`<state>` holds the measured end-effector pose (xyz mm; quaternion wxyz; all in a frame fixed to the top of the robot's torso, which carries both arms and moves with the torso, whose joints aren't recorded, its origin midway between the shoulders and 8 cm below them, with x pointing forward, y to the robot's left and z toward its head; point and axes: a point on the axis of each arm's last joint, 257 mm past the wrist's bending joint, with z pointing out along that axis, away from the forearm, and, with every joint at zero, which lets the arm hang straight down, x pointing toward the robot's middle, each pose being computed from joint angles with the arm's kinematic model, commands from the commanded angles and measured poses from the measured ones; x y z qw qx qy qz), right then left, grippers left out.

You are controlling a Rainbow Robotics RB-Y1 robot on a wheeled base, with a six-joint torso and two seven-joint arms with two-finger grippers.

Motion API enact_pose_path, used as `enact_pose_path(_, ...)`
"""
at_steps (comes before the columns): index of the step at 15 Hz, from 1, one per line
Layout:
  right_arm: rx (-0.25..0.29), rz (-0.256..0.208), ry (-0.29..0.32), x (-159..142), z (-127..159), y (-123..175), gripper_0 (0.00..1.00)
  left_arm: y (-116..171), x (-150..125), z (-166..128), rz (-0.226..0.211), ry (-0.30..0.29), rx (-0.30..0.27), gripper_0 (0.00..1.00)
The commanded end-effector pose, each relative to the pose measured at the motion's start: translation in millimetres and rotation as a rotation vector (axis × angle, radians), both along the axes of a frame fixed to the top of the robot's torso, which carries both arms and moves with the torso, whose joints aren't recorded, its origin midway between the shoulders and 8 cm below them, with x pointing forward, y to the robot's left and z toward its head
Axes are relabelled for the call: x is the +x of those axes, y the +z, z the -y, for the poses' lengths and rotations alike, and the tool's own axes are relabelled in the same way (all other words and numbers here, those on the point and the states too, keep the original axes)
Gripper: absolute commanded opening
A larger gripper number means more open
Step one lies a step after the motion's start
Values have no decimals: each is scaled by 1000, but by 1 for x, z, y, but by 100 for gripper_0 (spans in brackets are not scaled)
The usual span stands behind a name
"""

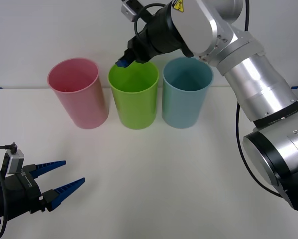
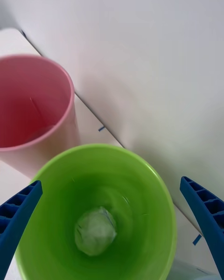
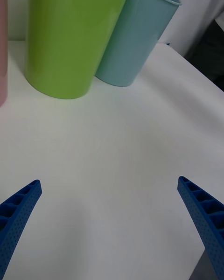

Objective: Put cans in the blue bin and PET bottles in the pink bin and trash in the green bin.

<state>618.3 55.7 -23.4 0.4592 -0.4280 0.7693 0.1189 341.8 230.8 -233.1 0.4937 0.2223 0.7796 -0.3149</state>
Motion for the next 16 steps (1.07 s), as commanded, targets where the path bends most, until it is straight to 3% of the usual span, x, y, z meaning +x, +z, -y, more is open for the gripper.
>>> enact_pose_path(1, 109, 34, 47, -22, 29, 44, 100, 0, 0, 0, 0, 0, 0, 100)
enact_pose_path(4, 187, 75, 113, -63, 72, 42, 100, 0, 0, 0, 0, 0, 0, 100)
enact_pose_path(6, 225, 75, 154, -93, 100, 34, 100, 0, 0, 0, 0, 0, 0, 100)
enact_pose_path(7, 232, 103, 181, -107, 116, 33, 100, 0, 0, 0, 0, 0, 0, 100)
enact_pose_path(10, 278, 131, 237, -144, 155, 1, 100, 0, 0, 0, 0, 0, 0, 100)
enact_pose_path(16, 248, 171, 266, -207, 210, -81, 100, 0, 0, 0, 0, 0, 0, 100)
